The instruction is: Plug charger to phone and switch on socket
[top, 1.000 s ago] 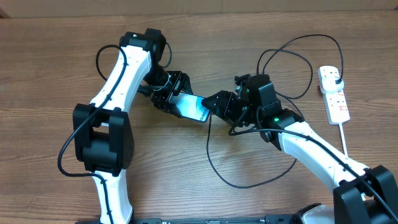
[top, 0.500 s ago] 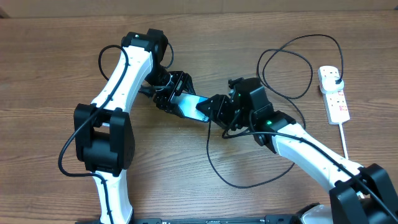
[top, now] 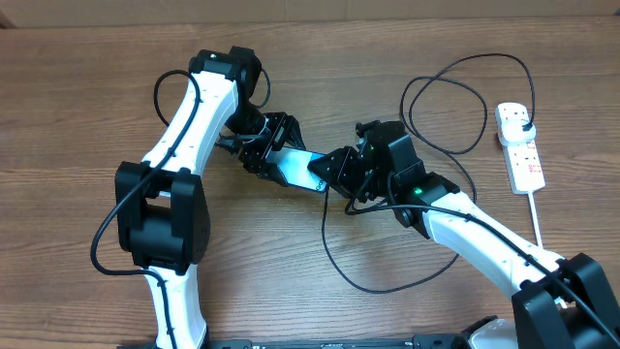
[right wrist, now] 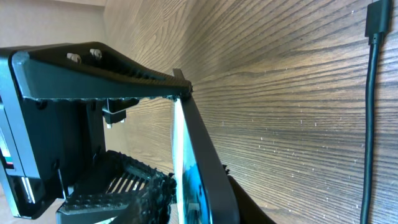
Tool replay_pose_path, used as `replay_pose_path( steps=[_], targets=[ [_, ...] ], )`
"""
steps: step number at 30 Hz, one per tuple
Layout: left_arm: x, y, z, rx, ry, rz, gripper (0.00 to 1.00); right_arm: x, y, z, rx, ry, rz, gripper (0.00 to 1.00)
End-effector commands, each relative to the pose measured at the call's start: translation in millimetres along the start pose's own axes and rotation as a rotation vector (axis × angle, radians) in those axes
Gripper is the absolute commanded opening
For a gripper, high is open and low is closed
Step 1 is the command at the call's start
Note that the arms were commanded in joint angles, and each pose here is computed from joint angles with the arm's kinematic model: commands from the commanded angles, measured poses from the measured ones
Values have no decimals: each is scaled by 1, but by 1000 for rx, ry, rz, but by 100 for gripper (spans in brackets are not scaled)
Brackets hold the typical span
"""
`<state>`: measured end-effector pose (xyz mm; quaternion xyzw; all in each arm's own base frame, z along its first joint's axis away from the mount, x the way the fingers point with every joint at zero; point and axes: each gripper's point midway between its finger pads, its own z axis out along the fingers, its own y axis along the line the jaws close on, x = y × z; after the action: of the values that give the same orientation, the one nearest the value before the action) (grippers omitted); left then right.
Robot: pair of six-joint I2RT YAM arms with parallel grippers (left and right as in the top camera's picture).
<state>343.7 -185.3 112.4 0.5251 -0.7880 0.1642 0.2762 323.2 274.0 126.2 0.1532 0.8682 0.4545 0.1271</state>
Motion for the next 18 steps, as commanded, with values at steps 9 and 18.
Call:
replay_pose_path(
  steps=[9,18],
  targets=[
    [15,-5,-7,28,39,52,57,-4,7,1,-9,-13,-10,19],
    [15,-5,-7,28,38,52,60,-5,6,1,-7,-20,-2,13]
  ],
)
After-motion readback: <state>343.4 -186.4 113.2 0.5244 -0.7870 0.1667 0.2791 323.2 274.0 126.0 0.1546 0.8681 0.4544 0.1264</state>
